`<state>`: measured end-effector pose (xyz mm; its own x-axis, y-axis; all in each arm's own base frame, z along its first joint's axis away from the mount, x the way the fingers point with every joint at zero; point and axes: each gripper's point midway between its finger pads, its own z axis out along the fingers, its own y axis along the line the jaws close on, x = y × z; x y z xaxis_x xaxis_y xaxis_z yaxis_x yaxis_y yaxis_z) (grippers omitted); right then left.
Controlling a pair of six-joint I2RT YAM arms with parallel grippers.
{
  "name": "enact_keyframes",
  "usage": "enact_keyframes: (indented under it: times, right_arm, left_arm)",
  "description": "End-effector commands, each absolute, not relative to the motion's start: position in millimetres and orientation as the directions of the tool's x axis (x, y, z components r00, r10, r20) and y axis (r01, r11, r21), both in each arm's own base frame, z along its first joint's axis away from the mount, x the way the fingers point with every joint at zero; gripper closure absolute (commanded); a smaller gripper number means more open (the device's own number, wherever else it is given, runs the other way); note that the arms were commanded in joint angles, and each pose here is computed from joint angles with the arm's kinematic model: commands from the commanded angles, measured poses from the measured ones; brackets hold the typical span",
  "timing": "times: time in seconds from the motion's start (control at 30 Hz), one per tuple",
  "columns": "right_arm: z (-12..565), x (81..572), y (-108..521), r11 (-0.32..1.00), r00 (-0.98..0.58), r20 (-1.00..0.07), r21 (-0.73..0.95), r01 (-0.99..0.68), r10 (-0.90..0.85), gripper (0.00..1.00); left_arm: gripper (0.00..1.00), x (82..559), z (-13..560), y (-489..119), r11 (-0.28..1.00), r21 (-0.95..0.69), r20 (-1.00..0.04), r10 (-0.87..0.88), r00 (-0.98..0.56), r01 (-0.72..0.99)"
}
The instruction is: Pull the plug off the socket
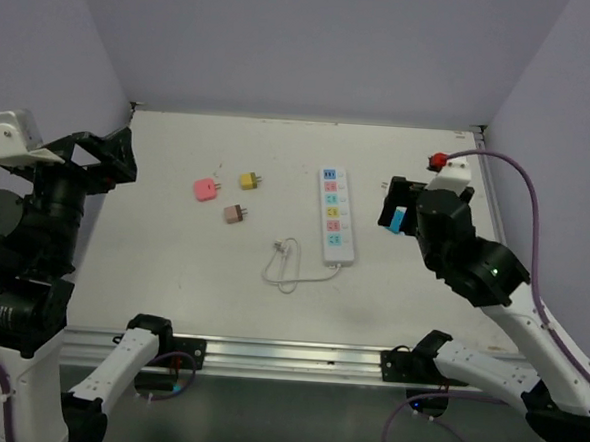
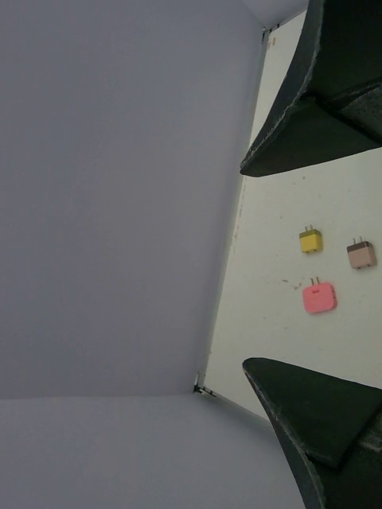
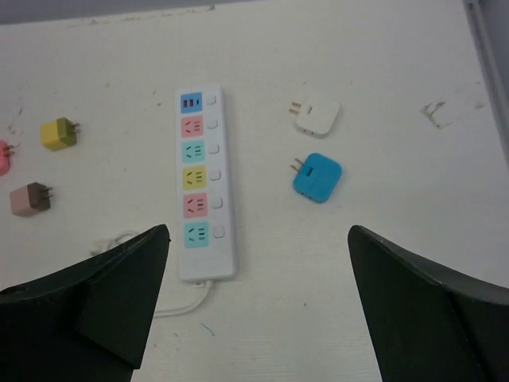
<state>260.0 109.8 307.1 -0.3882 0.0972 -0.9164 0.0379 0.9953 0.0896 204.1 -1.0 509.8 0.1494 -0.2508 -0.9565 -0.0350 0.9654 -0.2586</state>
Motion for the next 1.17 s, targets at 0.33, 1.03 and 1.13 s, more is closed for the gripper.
enact_keyframes:
  times: [0.33, 1.03, 1.13]
  right_arm:
    - [404, 174, -19, 0.987, -0.044, -0.996, 0.073, 0.143, 0.08, 0.01]
    - [417, 156, -44, 0.98, 0.083, -0.991, 0.119, 0.157, 0.106, 0.01]
    - [416, 157, -42, 0.981, 0.082, -0.991, 0.117, 0.157, 0.105, 0.01]
  left_arm:
    - [0.0, 167, 535, 22, 0.963, -0.246, -0.947, -0.215, 0.237, -0.109]
    - [0.0, 172, 531, 27, 0.957, -0.254, -0.946, -0.215, 0.242, -0.143]
    - [0.0, 174, 530, 27, 0.957, -0.253, -0.947, -0.215, 0.24, -0.143]
